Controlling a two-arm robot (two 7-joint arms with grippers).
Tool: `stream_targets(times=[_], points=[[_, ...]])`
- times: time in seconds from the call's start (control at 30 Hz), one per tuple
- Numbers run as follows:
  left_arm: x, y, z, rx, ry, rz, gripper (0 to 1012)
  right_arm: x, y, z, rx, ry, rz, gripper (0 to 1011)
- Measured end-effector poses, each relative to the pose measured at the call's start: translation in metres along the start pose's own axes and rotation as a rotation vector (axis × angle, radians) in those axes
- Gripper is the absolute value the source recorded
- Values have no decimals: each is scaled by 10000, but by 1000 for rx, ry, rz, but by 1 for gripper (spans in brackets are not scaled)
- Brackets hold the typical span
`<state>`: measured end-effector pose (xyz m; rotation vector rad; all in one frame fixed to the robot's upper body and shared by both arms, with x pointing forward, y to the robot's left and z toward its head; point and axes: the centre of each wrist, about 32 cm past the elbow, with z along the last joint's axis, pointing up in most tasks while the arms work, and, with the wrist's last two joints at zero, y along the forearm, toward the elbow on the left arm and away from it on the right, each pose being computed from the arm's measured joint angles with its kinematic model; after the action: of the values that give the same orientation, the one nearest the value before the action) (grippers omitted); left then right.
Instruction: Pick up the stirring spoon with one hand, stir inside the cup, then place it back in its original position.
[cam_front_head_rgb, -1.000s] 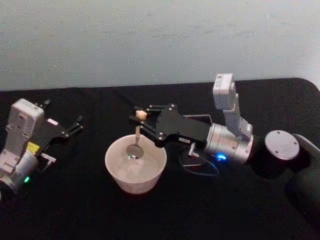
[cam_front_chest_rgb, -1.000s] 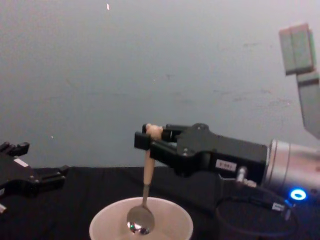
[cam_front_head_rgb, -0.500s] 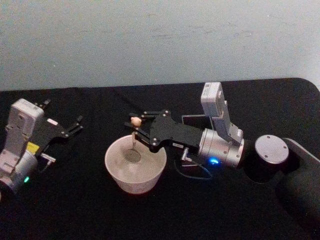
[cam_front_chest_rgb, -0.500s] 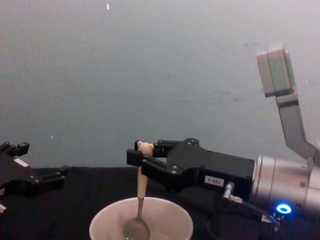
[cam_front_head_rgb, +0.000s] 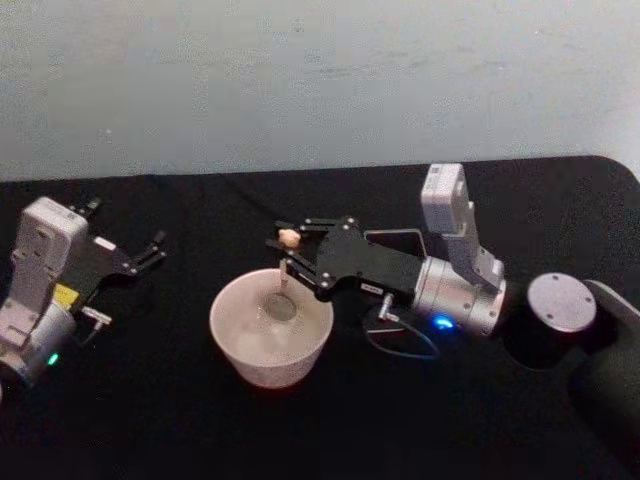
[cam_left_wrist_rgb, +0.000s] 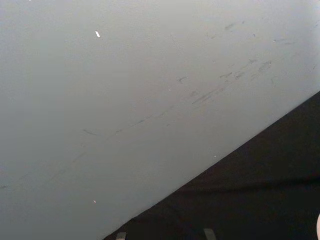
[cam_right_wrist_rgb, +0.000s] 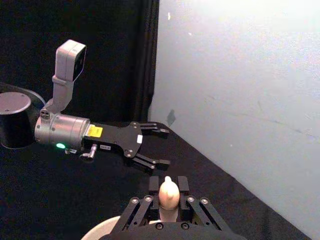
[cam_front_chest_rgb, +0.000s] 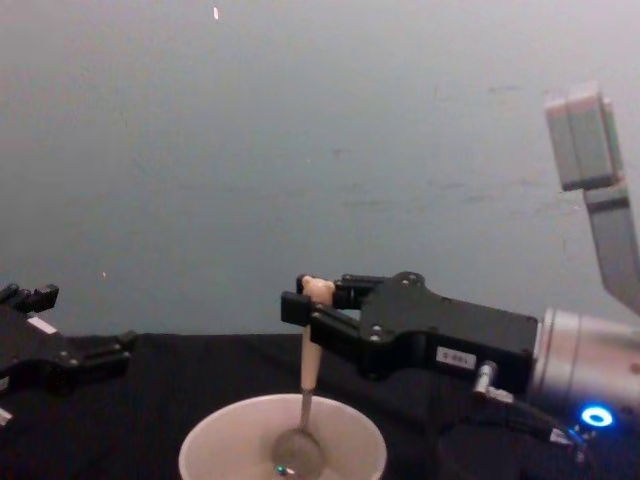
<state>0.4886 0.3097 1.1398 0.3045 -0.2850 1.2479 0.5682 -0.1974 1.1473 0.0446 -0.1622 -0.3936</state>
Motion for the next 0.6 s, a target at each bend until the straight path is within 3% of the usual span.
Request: stream_targets(times=[0.33, 0.6], points=[[0, 0, 0, 0, 0, 0, 1001, -117, -206, 16, -10, 19, 10, 213], [0, 0, 0, 0, 0, 0, 1001, -225, -255, 27, -11, 32, 48, 213]])
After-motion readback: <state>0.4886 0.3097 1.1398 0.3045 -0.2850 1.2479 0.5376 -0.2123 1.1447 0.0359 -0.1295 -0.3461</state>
